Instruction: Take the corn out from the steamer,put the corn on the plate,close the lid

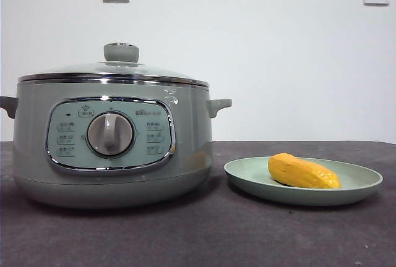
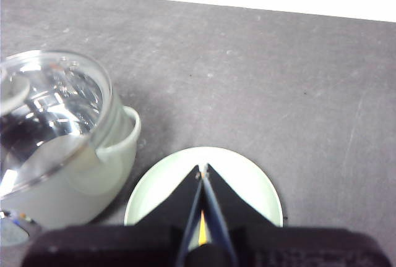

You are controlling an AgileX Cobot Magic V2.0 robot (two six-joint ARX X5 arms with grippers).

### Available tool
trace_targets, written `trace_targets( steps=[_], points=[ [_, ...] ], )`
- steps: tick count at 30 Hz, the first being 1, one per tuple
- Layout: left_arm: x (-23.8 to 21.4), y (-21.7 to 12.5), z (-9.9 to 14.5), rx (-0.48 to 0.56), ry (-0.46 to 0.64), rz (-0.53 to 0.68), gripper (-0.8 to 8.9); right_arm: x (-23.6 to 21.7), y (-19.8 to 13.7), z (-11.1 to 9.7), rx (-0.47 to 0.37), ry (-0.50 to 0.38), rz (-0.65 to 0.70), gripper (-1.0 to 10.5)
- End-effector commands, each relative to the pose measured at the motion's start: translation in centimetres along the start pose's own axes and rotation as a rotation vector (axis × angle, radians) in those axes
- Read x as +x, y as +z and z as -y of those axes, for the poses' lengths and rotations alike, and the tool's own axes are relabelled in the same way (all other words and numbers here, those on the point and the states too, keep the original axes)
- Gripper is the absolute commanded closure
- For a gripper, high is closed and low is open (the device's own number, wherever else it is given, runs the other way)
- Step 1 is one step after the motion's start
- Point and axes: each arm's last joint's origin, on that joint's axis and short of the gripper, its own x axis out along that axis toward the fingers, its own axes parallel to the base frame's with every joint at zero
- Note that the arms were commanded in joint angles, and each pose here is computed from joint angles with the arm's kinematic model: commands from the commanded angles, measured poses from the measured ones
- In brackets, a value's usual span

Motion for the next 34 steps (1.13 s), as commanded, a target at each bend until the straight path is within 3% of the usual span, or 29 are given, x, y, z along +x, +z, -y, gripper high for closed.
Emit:
trace_targets(
  steps=[1, 6, 10, 13, 28, 34],
  points=[
    [0.0, -2.7, -0.1, -0.004, 0.000, 0.031, 8.22, -0.3, -2.6, 0.1, 0.011, 0.000, 0.028, 9.6],
    [-0.1, -5.5, -0.1, -0.014, -0.002, 0.080, 8.22, -0.9, -6.4, 0.6, 0.055, -0.072, 0.101, 9.6],
    [-0.1, -6.1, -0.1, -0.003, -0.003, 0.020, 8.16, -0.9, -6.9, 0.9, 0.153, -0.160, 0.089, 9.4],
    [-0.1, -6.6, -0.2, 0.007, -0.003, -0.031, 8.16, -0.9, -7.0, 1.1, 0.150, -0.233, 0.079, 9.4],
    [-0.1, -7.2, -0.2, 0.021, -0.004, -0.084, 8.16, -0.9, -7.3, 1.2, 0.143, -0.235, 0.045, 9.4],
    [-2.1, -7.7, -1.2, 0.033, 0.085, 0.008, 8.16, -0.9, -7.5, 1.2, 0.140, -0.237, 0.030, 9.4]
  ],
)
